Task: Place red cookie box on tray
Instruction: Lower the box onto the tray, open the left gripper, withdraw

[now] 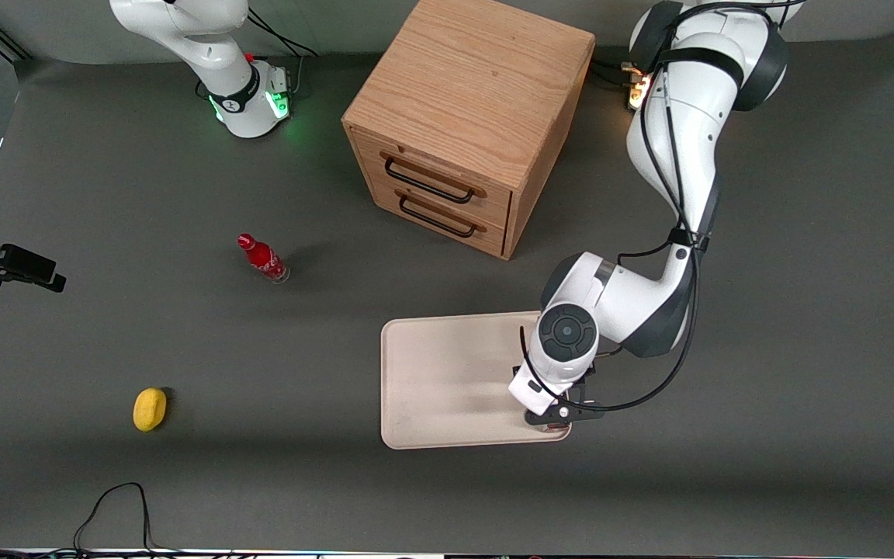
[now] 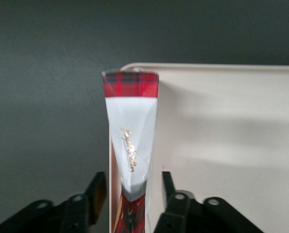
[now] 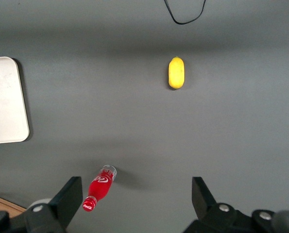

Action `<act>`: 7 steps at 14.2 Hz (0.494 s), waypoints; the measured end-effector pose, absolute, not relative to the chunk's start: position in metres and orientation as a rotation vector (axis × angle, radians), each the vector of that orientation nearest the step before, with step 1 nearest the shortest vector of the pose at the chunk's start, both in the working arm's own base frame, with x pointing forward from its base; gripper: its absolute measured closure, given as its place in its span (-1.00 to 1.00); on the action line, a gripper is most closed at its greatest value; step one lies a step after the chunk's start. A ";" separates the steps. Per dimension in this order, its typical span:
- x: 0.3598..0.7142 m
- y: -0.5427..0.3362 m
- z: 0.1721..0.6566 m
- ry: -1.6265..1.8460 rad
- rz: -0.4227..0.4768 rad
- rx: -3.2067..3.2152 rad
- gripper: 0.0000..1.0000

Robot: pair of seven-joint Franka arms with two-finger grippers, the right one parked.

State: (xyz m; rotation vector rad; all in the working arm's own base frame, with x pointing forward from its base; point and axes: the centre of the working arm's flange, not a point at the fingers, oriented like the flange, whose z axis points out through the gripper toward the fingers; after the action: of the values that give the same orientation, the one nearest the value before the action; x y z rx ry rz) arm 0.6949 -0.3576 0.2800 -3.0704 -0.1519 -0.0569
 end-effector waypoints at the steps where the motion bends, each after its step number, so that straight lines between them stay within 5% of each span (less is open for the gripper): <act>1: 0.698 -0.352 0.297 -0.166 -0.079 -3.073 -0.45; 4: 0.707 -0.303 0.380 -0.246 -0.136 -3.072 -1.00; 7: 0.700 -0.198 0.466 -0.282 -0.107 -3.094 -1.00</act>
State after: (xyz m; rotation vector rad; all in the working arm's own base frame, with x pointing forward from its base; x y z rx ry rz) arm 0.7001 -0.1978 0.4664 -3.0943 -0.2822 -0.1073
